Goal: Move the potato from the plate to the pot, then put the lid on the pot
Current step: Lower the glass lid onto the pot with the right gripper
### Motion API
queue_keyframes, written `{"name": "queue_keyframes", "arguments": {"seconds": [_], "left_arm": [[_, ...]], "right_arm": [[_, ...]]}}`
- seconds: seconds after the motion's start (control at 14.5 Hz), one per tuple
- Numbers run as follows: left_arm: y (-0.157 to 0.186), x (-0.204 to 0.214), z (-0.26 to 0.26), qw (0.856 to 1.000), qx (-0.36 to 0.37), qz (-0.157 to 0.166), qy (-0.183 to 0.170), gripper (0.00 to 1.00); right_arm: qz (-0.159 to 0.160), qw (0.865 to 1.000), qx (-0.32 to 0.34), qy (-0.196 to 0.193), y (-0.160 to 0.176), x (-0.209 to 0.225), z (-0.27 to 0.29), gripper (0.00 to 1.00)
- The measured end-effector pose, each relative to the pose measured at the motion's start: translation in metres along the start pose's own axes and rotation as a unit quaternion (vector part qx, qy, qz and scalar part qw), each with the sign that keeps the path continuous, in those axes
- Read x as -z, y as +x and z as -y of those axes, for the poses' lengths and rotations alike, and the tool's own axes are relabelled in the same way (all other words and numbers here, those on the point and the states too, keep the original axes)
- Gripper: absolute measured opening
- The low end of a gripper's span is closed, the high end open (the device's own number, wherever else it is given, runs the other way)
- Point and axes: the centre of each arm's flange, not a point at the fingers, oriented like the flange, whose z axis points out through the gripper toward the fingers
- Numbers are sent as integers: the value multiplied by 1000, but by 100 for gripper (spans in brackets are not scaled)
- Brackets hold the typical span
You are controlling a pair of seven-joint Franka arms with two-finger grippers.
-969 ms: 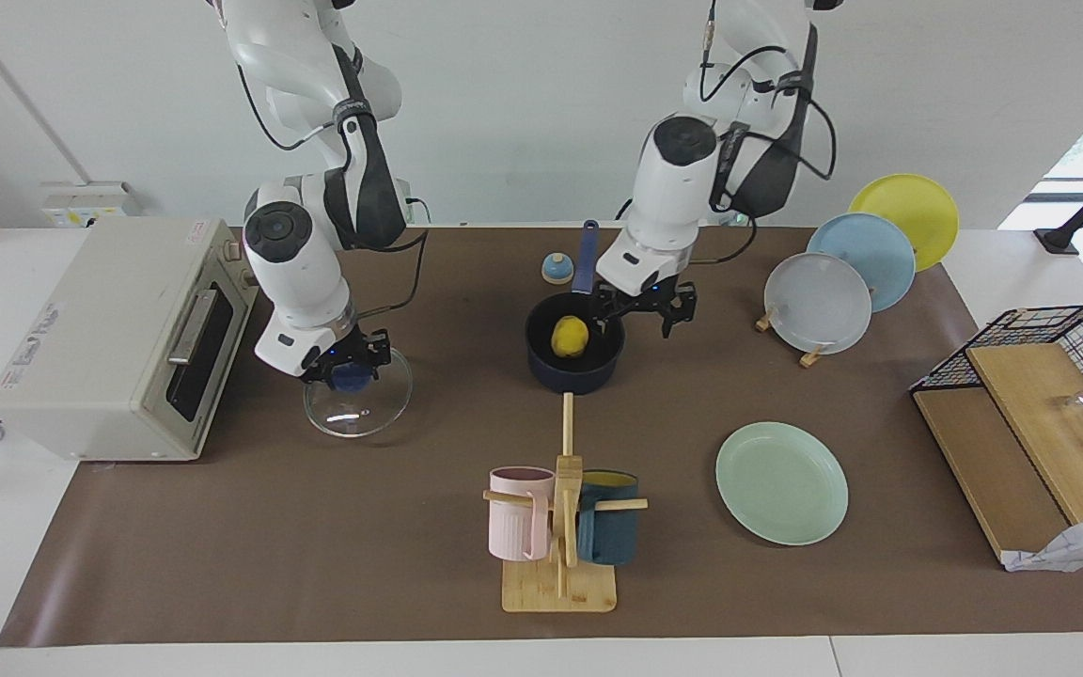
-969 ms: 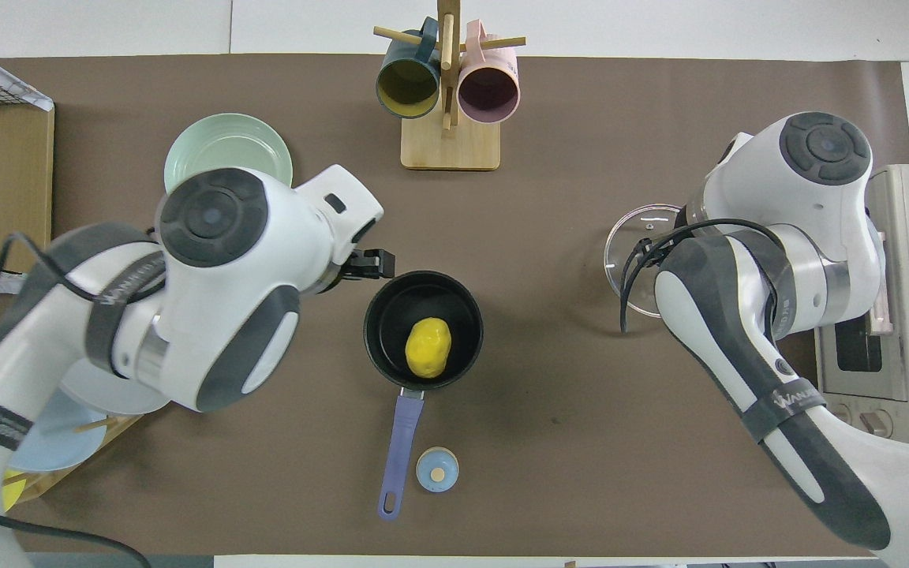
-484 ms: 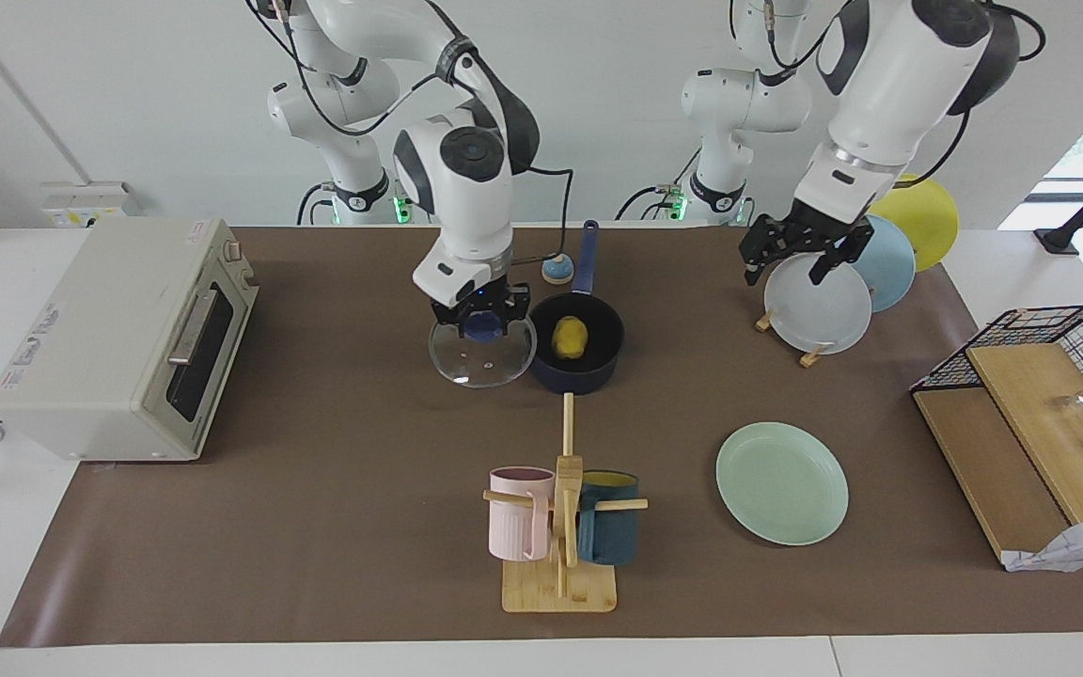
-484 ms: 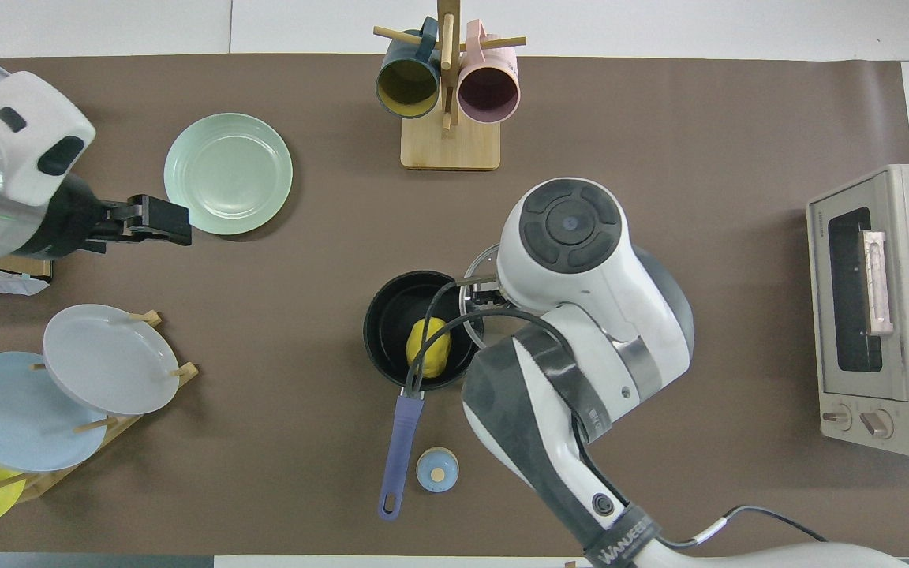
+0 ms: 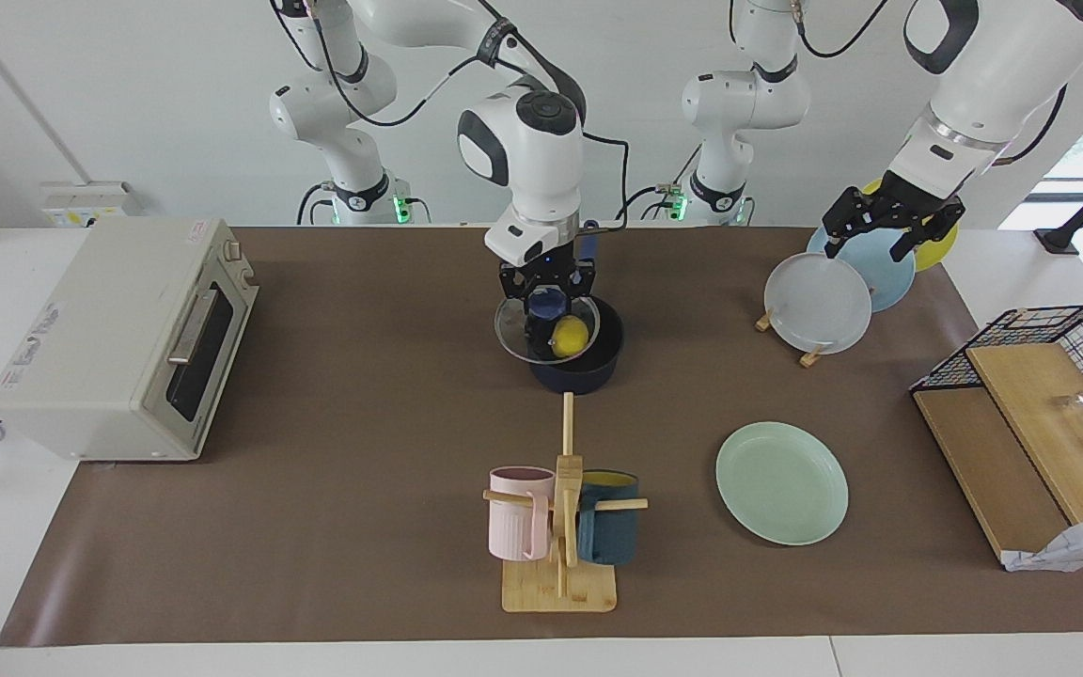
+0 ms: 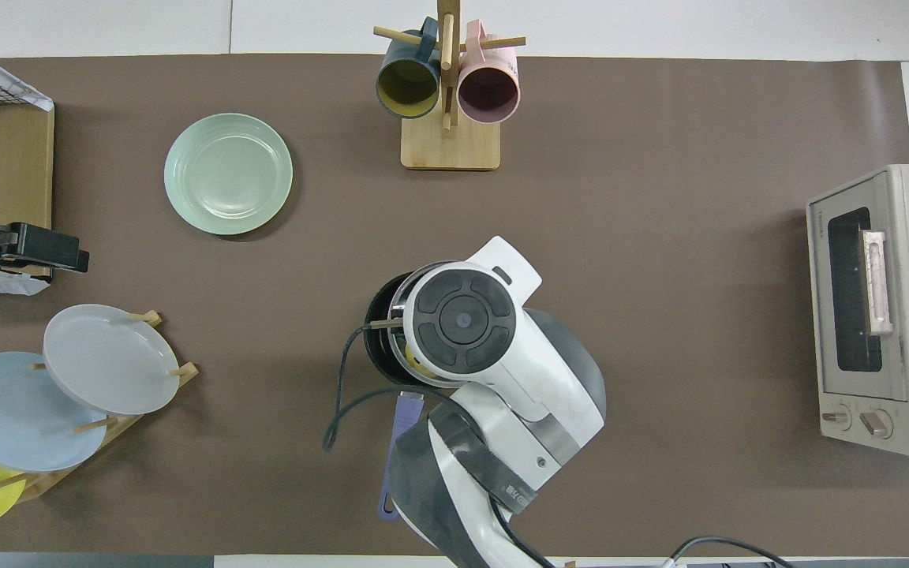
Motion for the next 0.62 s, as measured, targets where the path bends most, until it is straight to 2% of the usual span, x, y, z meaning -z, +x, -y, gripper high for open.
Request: {"name": "queue_keyframes", "arguments": {"seconds": [0.14, 0.62], "left_arm": [[-1, -1, -1, 1000, -2, 3, 3, 100], [0, 8, 5, 1000, 1, -6, 16, 100]], "right_arm": [[-3, 1000, 5, 5, -8, -7, 11, 66], [-3, 1000, 6, 5, -5, -26, 16, 66]]}}
